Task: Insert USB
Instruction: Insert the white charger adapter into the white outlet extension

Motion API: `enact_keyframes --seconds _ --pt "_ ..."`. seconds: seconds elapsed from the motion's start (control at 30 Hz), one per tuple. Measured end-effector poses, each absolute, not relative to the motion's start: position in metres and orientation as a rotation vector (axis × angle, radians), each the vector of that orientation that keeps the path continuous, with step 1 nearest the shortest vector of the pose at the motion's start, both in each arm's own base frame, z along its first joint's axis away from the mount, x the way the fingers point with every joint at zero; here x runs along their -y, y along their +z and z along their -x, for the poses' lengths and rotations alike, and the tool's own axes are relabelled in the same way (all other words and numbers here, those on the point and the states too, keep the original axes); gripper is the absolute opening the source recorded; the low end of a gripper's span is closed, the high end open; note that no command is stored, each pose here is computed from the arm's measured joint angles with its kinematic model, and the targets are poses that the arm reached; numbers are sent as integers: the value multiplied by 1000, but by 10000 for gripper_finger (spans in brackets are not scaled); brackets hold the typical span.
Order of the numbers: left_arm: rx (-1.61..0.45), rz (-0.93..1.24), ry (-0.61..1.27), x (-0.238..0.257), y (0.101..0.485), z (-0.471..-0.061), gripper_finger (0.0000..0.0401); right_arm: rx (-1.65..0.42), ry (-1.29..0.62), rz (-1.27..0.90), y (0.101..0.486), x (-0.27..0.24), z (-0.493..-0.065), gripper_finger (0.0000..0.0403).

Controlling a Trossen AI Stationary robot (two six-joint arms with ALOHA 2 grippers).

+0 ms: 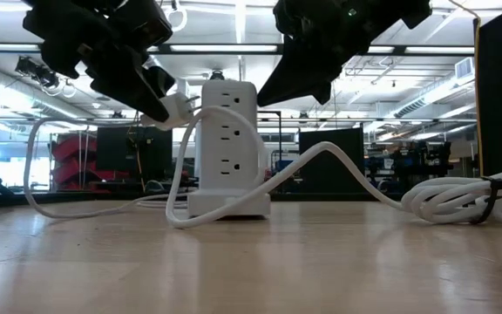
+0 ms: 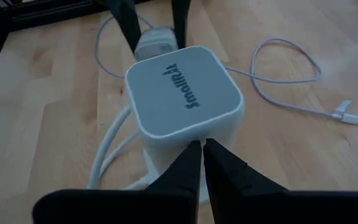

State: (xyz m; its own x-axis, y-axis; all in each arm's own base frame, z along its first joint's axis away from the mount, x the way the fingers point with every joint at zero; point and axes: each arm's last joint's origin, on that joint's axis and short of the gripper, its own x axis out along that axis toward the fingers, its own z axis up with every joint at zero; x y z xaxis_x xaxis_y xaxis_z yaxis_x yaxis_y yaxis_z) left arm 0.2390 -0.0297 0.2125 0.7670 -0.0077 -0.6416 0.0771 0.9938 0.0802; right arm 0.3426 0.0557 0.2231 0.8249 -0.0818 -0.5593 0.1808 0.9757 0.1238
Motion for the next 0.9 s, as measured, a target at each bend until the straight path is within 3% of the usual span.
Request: enact_keyframes --seconds 0.23,0.9 --pt "-720 -107 39 26 213 -235 129 -568 -108 -189 225 -58 -344 2" --pt "-776 -152 -24 28 231 -237 129 -546 -101 -140 227 -57 -345 1"
